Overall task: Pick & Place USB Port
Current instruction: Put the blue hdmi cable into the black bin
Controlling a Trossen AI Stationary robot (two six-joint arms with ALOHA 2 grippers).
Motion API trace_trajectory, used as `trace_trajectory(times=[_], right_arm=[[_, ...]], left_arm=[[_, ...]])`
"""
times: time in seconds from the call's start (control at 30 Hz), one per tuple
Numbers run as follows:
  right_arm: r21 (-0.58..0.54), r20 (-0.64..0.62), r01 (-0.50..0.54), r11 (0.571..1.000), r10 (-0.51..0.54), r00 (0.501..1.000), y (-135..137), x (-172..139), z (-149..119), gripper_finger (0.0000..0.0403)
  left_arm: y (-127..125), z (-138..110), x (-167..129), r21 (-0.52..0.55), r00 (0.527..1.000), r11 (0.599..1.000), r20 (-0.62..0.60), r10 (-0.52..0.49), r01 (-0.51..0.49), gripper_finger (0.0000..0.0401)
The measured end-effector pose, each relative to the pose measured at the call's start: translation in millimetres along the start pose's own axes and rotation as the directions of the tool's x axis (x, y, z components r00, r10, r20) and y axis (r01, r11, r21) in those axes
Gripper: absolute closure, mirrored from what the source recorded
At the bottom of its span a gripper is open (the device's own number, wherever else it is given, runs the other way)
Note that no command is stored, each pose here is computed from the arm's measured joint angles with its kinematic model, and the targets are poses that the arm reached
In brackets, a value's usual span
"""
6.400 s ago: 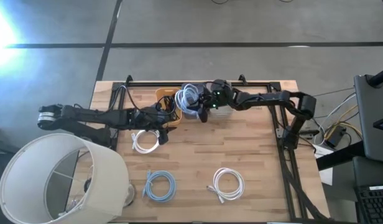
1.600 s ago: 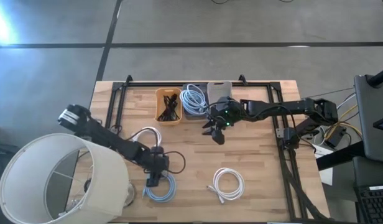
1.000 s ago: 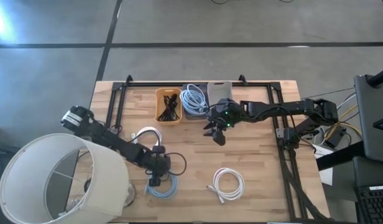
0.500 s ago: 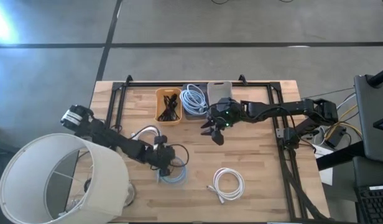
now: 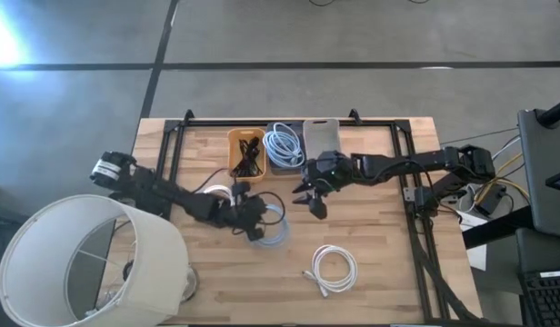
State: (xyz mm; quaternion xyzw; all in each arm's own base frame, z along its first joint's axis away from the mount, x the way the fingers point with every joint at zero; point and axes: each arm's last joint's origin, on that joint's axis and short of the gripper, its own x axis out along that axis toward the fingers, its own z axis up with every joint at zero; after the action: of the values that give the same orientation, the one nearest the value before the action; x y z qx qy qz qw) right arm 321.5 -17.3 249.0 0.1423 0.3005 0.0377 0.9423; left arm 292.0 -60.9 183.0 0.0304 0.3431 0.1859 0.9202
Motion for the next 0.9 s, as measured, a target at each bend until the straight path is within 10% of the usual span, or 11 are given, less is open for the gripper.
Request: trace_trajectory(times=[0.9], right_arm=[[0.012,0.031,0.166,0.986,-0.167,0.986,-0.3,0.7,-0.5,0.0232]], left_arm=[[21.2,42.8,5.8,-0.062,0.938,0.989,0.315,0.148,-0.136,0.0365]])
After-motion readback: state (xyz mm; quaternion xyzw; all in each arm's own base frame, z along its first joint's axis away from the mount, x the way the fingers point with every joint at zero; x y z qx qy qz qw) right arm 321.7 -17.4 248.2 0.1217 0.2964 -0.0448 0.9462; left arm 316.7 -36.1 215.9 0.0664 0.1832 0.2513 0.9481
